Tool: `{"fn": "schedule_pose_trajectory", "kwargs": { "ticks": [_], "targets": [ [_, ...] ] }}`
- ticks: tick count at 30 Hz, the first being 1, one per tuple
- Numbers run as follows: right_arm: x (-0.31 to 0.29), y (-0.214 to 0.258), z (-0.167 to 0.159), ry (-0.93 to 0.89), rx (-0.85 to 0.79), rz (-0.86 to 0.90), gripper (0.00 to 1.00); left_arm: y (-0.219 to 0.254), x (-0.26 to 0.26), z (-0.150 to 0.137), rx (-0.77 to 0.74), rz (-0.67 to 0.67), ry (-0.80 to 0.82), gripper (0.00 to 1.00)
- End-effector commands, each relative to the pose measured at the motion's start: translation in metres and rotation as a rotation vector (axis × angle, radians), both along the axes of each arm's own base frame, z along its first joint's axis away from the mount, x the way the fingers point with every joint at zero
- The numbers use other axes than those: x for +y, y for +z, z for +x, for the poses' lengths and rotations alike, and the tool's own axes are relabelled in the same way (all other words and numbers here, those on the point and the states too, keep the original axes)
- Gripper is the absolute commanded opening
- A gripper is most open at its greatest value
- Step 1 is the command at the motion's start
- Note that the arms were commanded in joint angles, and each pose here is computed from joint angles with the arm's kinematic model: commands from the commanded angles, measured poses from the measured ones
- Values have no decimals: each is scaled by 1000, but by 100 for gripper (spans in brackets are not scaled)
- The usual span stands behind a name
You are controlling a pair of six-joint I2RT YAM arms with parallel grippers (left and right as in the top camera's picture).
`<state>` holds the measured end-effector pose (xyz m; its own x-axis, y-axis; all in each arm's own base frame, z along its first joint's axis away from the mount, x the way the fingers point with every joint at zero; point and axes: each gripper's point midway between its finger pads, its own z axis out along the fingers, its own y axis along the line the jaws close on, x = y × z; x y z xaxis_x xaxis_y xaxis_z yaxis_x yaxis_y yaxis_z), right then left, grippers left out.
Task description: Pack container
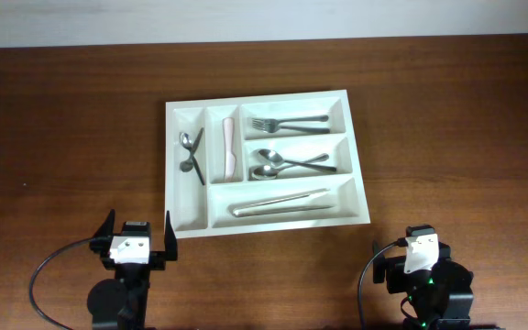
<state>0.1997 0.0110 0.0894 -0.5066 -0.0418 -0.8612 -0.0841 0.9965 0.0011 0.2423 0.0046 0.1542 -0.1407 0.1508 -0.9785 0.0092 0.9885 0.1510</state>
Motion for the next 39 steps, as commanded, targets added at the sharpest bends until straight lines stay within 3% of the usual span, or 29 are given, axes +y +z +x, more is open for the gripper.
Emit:
{"fn": "schedule_pose_trajectory", "kwargs": {
  "ticks": [1,39],
  "targets": [
    [-1,-3,-1,-8,8,1,99,-2,-2,0,-2,-13,-7,99],
    [-4,-3,-1,-23,8,-9,99,-3,-2,0,-1,-13,-7,99]
  ]
}}
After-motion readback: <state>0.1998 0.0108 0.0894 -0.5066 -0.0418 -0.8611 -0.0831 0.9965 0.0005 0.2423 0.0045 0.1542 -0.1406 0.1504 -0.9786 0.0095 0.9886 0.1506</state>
